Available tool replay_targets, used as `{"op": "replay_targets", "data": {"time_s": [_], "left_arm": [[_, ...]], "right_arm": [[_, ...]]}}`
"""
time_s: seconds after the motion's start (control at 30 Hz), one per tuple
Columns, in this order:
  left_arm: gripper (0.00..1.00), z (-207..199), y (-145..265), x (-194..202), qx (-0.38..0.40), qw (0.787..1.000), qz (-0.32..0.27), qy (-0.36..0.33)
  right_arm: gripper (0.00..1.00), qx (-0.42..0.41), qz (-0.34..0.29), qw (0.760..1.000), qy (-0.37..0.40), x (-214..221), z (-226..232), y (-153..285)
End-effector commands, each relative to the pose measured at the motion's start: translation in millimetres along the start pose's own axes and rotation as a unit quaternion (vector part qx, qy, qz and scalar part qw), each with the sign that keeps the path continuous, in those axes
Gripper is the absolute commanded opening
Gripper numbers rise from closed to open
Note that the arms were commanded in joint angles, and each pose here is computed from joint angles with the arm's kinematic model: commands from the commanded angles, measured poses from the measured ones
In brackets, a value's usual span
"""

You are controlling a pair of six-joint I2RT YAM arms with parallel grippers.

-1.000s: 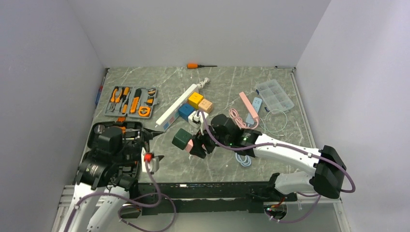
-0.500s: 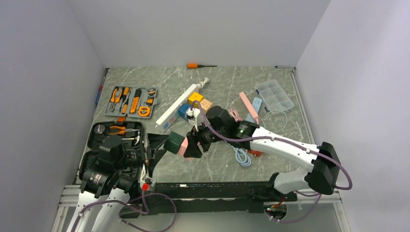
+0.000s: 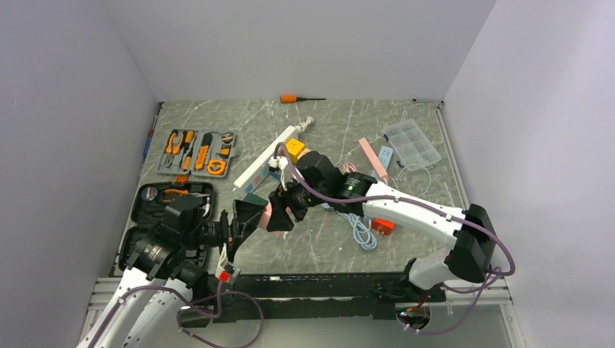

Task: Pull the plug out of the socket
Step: Remove the plug from the socket.

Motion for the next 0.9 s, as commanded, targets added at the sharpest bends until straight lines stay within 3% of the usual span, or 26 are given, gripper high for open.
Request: {"op": "replay_targets", "data": {"time_s": [0.0, 0.1, 0.3, 0.47, 0.87], "left_arm": [[0.86, 20.8, 0.8, 11.5, -0.001, 1.0, 0.027, -0.013], [0.74, 24.3, -1.7, 16.3, 0.001, 0.999, 0.037, -0.007], [0.33, 26.2, -3.7, 19.5, 0.014, 0.998, 0.054, -0.002], [0.13, 24.1, -1.4, 22.0, 0.028, 0.997, 0.075, 0.002], [0.0, 13.5, -3.2, 33.0, 0.06, 0.991, 0.113, 0.038]], "right_arm": [[0.0, -0.024, -0.038, 0.998, 0.039, -21.9, 21.6, 8.4], [0.0, -0.024, -0.03, 0.999, 0.037, -20.0, 21.4, 7.7], [0.0, -0.012, -0.017, 0.999, 0.028, -11.6, 18.0, 11.5], [0.0, 0.008, -0.003, 1.0, 0.009, 5.6, 13.1, 22.4], [0.0, 0.08, 0.027, 0.995, -0.049, 55.1, 13.6, 82.4]]}}
Point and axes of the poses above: each gripper's point midway between its finger pads, its own y axis back along the fingers, its own z axis along the line the jaws close on, x = y × z, the point moved 9 cm from there along y, back along the fingers, and after that the axes turned 13 degrees about -y, right-handed, at the moved point
